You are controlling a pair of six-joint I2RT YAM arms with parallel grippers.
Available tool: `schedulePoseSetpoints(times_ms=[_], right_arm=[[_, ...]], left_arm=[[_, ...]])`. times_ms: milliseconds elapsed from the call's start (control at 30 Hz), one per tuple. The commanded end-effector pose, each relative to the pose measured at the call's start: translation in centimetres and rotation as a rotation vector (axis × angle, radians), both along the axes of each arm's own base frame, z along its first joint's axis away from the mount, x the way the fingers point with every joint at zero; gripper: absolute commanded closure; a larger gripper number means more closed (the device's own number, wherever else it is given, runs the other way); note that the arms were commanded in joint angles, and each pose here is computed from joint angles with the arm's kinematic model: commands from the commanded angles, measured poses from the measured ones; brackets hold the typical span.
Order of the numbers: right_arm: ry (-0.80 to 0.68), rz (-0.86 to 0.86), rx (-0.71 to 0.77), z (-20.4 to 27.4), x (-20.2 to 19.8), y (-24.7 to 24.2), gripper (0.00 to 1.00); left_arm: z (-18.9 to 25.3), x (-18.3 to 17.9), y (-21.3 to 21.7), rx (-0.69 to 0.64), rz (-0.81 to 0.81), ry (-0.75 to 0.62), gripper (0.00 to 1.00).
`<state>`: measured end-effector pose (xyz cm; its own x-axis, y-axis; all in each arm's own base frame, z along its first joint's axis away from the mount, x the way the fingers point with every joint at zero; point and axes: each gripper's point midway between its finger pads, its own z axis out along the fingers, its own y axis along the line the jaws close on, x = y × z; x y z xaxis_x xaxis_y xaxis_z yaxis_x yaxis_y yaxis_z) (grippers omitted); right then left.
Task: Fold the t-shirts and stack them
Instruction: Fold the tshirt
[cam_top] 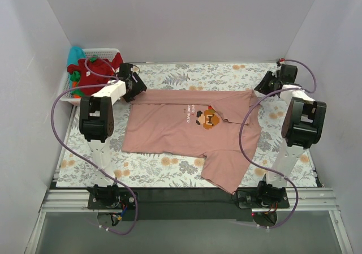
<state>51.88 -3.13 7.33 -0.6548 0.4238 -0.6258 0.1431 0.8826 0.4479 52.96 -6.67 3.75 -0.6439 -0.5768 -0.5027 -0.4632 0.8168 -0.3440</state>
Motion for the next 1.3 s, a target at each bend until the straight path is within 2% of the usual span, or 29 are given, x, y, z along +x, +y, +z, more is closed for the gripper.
schedulePoseSetpoints(times_ms=[0, 33, 67, 100, 200, 300, 333, 567, 600, 733, 867, 967, 1133, 1267], right_arm=[[0.024, -0.043, -0.110, 2.8, -2.8, 0.7, 0.62], [0.043, -0.030, -0.120, 2.5, -3.6, 1.7, 0.62], [0.038, -0.034, -0.129, 3.2, -4.4, 2.0, 0.62], [0.095, -0.048, -0.143, 1.6, -6.1, 2.2, 0.62], [0.154, -0.068, -0.136, 0.2, -9.3, 2.9, 0.62], [0.179, -0.081, -0.138, -0.5, -11.1, 2.8, 0.62], [0.197, -0.072, -0.130, -1.2, -11.8, 3.1, 0.62], [0.243, -0.034, -0.068, -2.7, -13.4, 4.4, 0.63], [0.245, -0.032, -0.065, -2.8, -13.5, 4.5, 0.64], [0.259, -0.022, -0.046, -3.3, -14.0, 4.9, 0.65], [0.283, -0.027, -0.035, -4.1, -14.5, 5.0, 0.66], [0.286, -0.025, -0.033, -4.2, -14.6, 5.1, 0.73], [0.248, -0.026, -0.019, -2.4, -14.5, 5.4, 0.99], [0.257, -0.048, -0.023, -1.0, -15.5, 5.1, 0.99]], left_arm=[[5.0, -1.0, 0.3, 0.045, -0.006, -0.078, 0.27], [4.9, -1.7, 0.3, 0.049, -0.006, -0.073, 0.27], [5.3, -2.0, 0.0, 0.050, -0.012, -0.078, 0.22], [7.0, -2.4, -0.1, 0.049, -0.012, -0.111, 0.21], [8.1, -4.5, 0.2, 0.072, -0.002, -0.120, 0.21], [7.5, -6.9, 1.0, 0.104, 0.020, -0.098, 0.20], [8.7, -7.5, 1.2, 0.106, 0.027, -0.124, 0.20], [7.8, -13.1, 1.1, 0.106, 0.005, -0.111, 0.20], [6.6, -14.4, 1.2, 0.112, -0.001, -0.080, 0.20], [5.7, -16.6, 1.2, 0.129, -0.018, -0.081, 0.20], [4.8, -17.2, 1.3, 0.139, -0.021, -0.068, 0.20], [4.4, -17.1, 1.6, 0.158, -0.014, -0.067, 0.20], [4.1, -16.9, 1.8, 0.173, -0.012, -0.069, 0.21], [4.4, -16.8, 2.1, 0.190, -0.004, -0.078, 0.24]])
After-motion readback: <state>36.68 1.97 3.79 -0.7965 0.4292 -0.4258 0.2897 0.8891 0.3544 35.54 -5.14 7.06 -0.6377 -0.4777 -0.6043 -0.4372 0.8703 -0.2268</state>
